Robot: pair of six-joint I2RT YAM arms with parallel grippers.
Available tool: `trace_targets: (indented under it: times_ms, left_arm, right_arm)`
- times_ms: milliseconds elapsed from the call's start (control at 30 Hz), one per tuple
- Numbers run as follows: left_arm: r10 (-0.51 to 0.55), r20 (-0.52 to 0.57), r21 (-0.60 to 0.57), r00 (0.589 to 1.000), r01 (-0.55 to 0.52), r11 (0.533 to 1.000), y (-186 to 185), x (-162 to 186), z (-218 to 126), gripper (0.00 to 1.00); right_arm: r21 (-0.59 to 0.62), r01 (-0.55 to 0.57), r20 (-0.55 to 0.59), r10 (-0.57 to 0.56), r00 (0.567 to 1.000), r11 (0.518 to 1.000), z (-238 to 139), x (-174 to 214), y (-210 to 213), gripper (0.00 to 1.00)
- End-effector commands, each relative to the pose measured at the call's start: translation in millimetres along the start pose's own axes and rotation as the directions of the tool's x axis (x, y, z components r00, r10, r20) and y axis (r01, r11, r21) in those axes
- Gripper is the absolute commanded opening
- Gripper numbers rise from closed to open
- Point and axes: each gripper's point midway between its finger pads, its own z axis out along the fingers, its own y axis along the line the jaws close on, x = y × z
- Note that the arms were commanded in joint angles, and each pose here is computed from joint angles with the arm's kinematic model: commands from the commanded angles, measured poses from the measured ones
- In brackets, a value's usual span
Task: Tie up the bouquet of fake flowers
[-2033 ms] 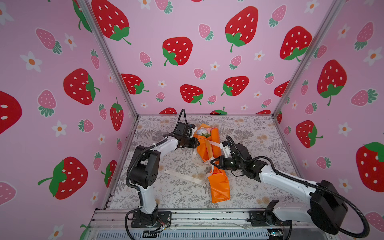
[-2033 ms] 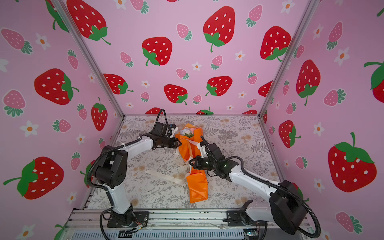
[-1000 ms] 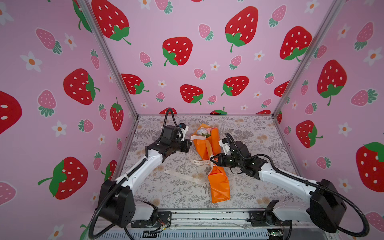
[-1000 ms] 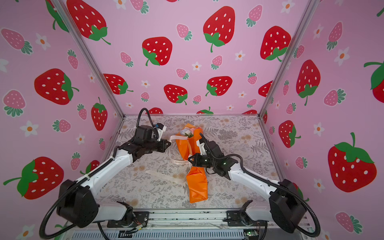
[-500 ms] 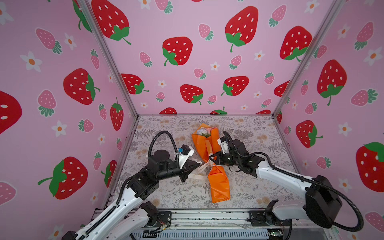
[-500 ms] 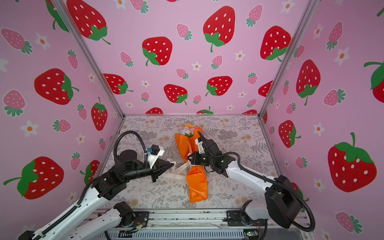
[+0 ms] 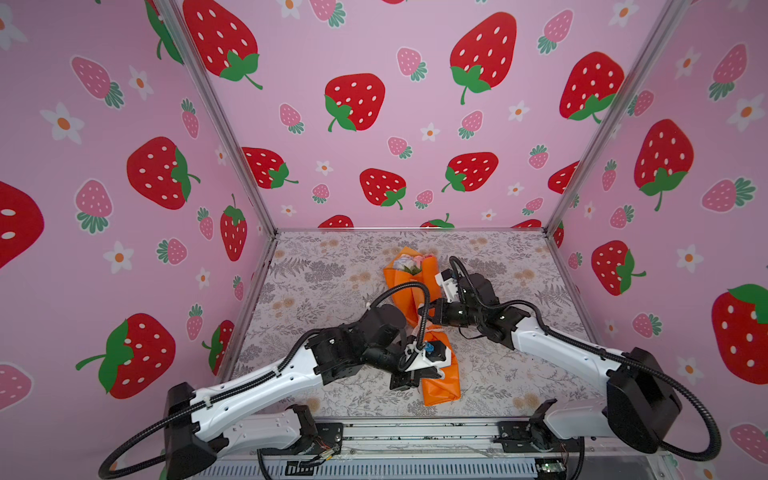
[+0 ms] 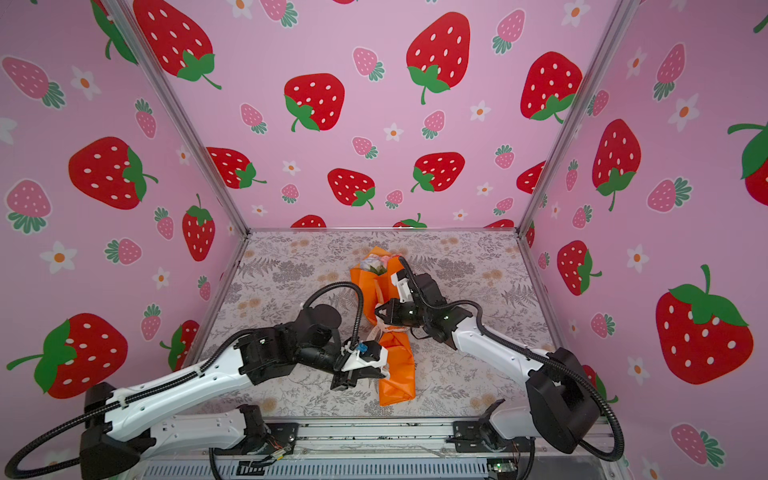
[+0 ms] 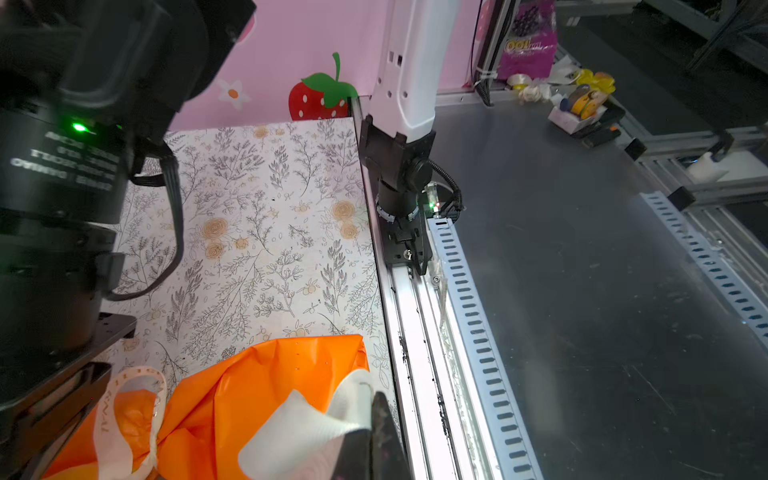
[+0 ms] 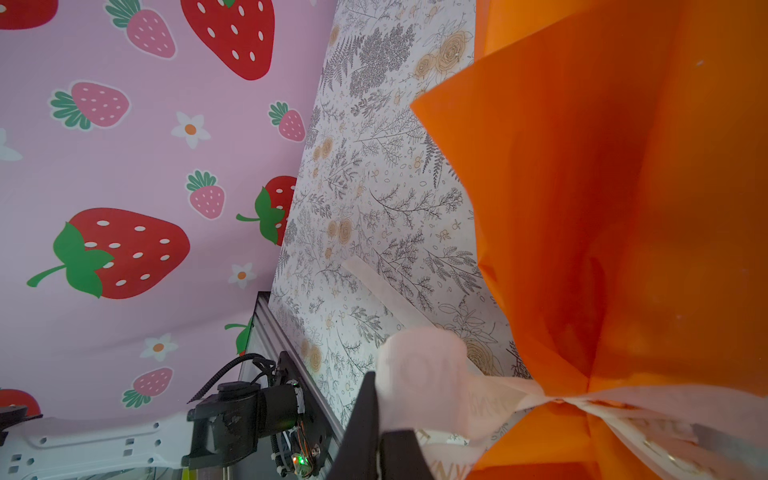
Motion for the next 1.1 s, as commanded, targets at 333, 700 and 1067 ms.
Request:
trace_targets:
  times_ms: [333,700,1067]
  left_arm:
    - [0.170,0.073,-0.024,0.983,-0.168,0.985,19.3,-54.1,34.2,0.00]
    - [0.135,0.006,-0.012,0.991,-0.135,0.991,37.8,-43.3,71.8,0.00]
    - [0.111,-0.013,-0.034,0.994,-0.111,0.993,54.8,-39.6,98.3,0.00]
  right_arm:
    - [-0.058,-0.003,0.014,0.003,1.000,0.998,-6.6,-14.4,5.2,0.08]
    - [-0.058,-0.008,0.012,0.009,1.000,0.998,-8.8,-15.7,0.1,0.08]
    - [-0.042,-0.021,0.019,0.022,1.000,0.999,-11.6,-15.6,-8.1,0.08]
